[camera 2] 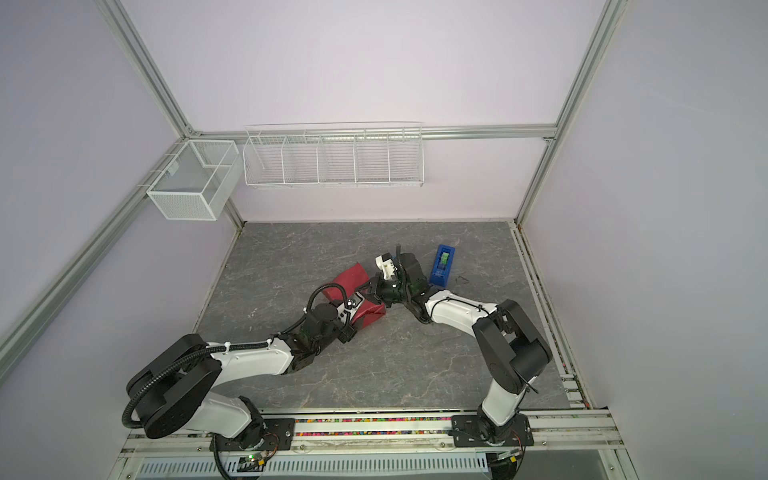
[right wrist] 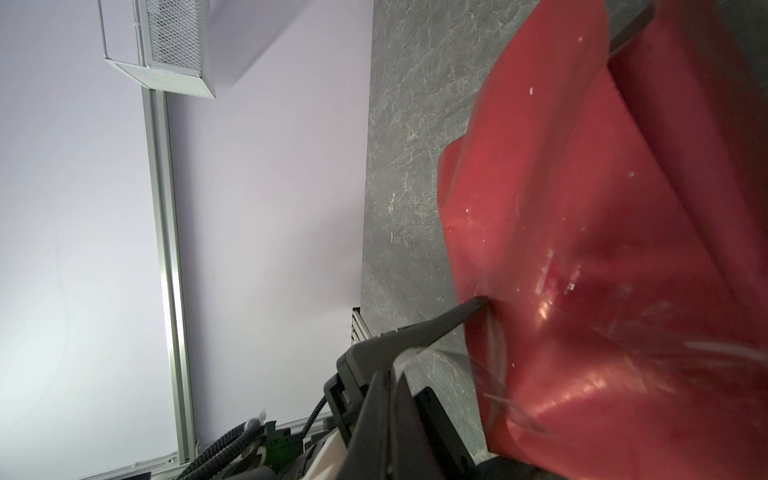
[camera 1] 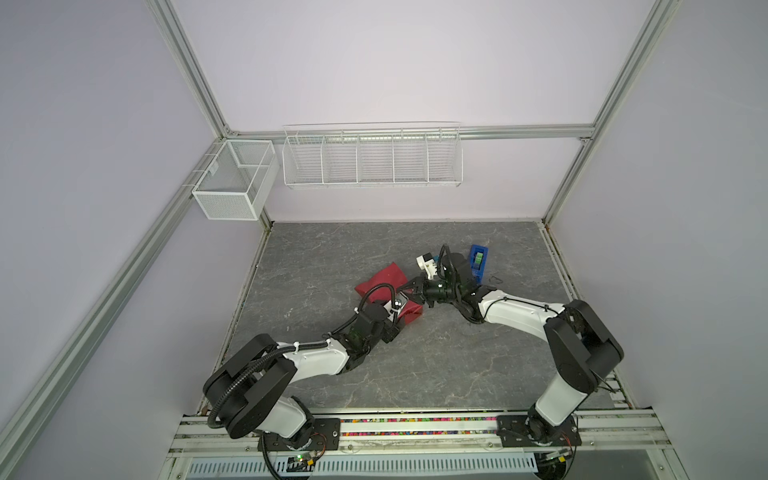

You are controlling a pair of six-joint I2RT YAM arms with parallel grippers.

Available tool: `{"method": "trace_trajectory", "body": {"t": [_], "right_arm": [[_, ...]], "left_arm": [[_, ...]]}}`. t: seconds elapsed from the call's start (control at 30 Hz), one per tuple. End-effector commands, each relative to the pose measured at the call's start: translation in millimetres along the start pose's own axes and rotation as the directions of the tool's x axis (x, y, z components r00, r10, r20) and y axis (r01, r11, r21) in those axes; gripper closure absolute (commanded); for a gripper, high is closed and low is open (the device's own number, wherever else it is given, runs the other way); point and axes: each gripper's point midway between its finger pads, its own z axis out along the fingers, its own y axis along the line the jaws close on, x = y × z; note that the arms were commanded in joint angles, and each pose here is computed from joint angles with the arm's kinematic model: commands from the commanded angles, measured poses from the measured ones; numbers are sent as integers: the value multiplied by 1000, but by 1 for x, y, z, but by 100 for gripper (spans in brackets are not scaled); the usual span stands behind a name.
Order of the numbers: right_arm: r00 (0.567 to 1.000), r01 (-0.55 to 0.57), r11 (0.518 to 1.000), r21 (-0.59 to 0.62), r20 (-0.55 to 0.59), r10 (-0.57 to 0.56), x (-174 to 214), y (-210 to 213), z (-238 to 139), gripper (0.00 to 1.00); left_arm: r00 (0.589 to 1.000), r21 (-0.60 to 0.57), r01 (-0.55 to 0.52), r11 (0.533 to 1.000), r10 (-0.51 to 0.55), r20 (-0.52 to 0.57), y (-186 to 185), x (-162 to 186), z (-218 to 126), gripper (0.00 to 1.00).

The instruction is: Wrap the gift box in paper

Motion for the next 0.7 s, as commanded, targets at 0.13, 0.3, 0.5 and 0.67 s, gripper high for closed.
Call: {"method": "trace_trajectory", "body": {"t": [0.13, 0.3, 0.5, 0.67], "right_arm": [[1000, -2, 997, -74, -8, 1, -2, 16, 12, 93], [1000, 9, 998, -70, 1, -9, -10, 10, 23, 93], [999, 43, 998, -52, 7, -43, -21, 11, 29, 93], [999, 53, 998, -22, 3, -53, -18, 7, 22, 93]], "left_arm": [[1000, -13, 13, 1000, -13, -22, 2, 5, 0, 30], [1000, -16, 14, 1000, -14, -21, 3, 5, 0, 29], [1000, -14, 14, 1000, -15, -18, 2, 4, 0, 30], [1000, -16, 13, 1000, -14, -22, 3, 5, 0, 30]]}}
